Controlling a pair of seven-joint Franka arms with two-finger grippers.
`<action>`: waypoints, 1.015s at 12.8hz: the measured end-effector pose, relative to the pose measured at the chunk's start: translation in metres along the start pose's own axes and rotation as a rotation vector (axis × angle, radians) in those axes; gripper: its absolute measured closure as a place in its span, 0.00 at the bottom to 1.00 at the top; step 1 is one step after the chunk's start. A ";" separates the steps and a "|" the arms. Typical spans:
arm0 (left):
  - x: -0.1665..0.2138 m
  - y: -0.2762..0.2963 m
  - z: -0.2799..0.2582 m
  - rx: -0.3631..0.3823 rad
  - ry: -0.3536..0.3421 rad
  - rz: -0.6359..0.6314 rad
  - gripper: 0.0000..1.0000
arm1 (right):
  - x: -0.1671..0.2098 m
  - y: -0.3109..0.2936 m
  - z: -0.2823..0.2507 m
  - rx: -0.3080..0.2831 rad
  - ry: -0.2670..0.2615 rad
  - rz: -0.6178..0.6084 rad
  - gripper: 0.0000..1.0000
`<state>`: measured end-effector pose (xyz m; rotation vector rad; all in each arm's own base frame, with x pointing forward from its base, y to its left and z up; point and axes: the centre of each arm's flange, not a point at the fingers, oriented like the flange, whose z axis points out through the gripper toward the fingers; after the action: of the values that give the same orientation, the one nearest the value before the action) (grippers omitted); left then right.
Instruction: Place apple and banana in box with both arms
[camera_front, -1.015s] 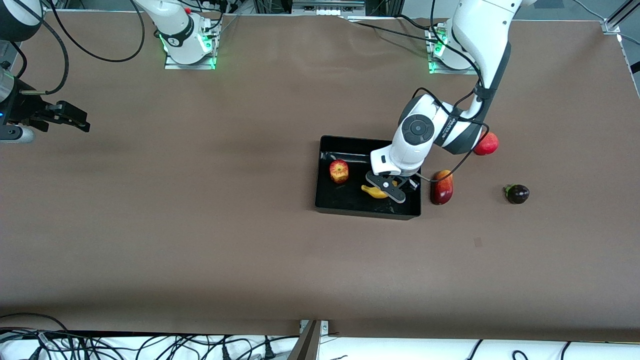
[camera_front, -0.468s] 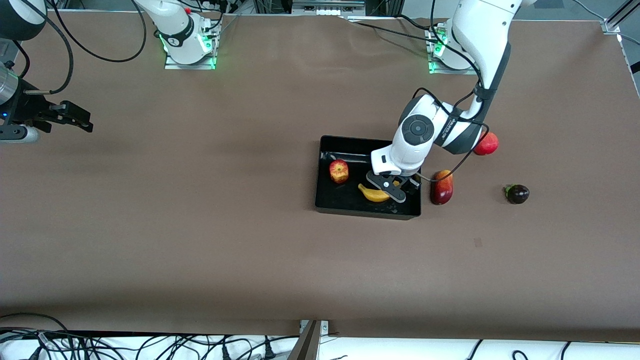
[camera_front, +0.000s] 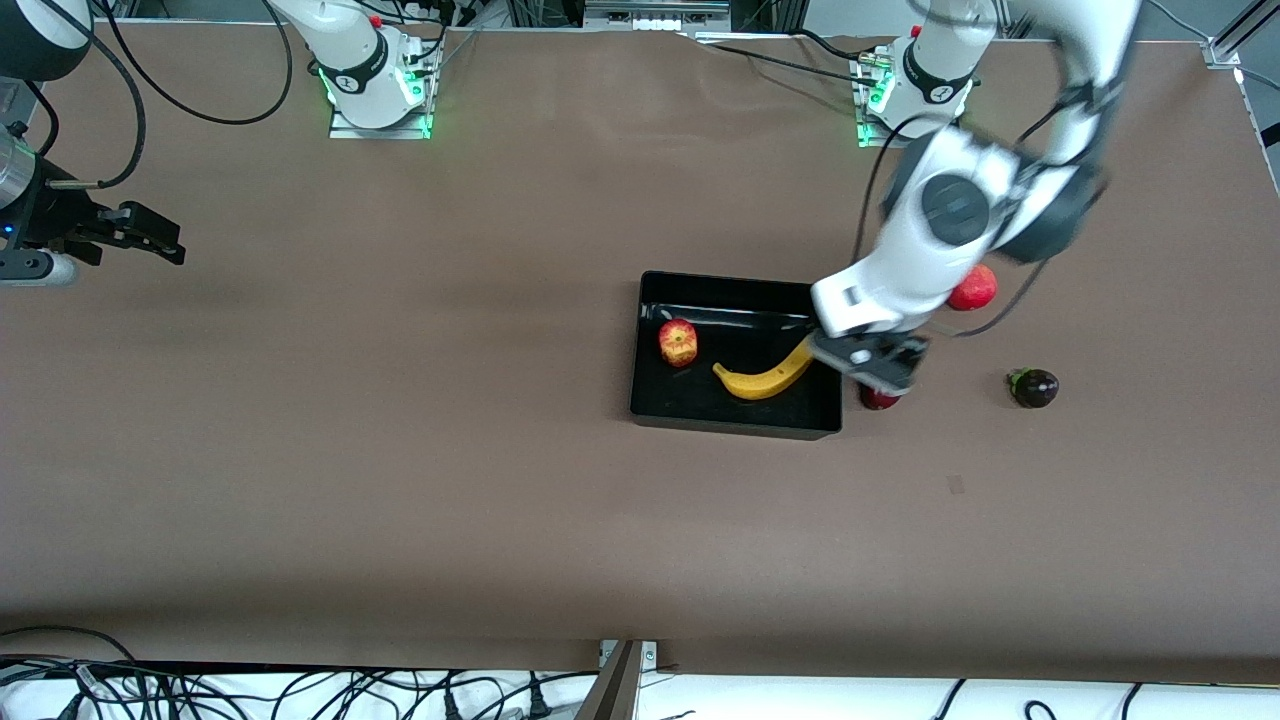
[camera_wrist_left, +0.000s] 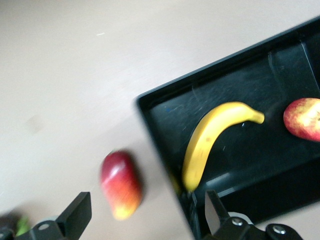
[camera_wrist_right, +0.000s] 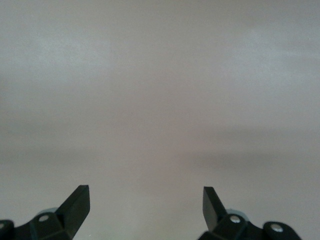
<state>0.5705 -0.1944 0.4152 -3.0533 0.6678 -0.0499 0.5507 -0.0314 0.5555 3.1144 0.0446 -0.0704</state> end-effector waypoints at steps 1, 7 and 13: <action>-0.015 -0.021 -0.032 0.000 -0.014 -0.039 0.00 | 0.000 0.000 0.000 0.000 0.000 0.000 0.00; -0.111 -0.096 -0.176 -0.010 -0.110 -0.225 0.00 | 0.003 -0.001 0.005 -0.021 -0.011 0.022 0.00; -0.121 -0.117 -0.198 -0.063 -0.108 -0.337 0.00 | -0.002 0.010 0.013 -0.021 -0.066 0.046 0.00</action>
<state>0.5026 -0.0387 0.6126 -3.1635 0.1469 0.1343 0.5480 -0.0420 0.5433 3.0873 -0.0272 -0.1711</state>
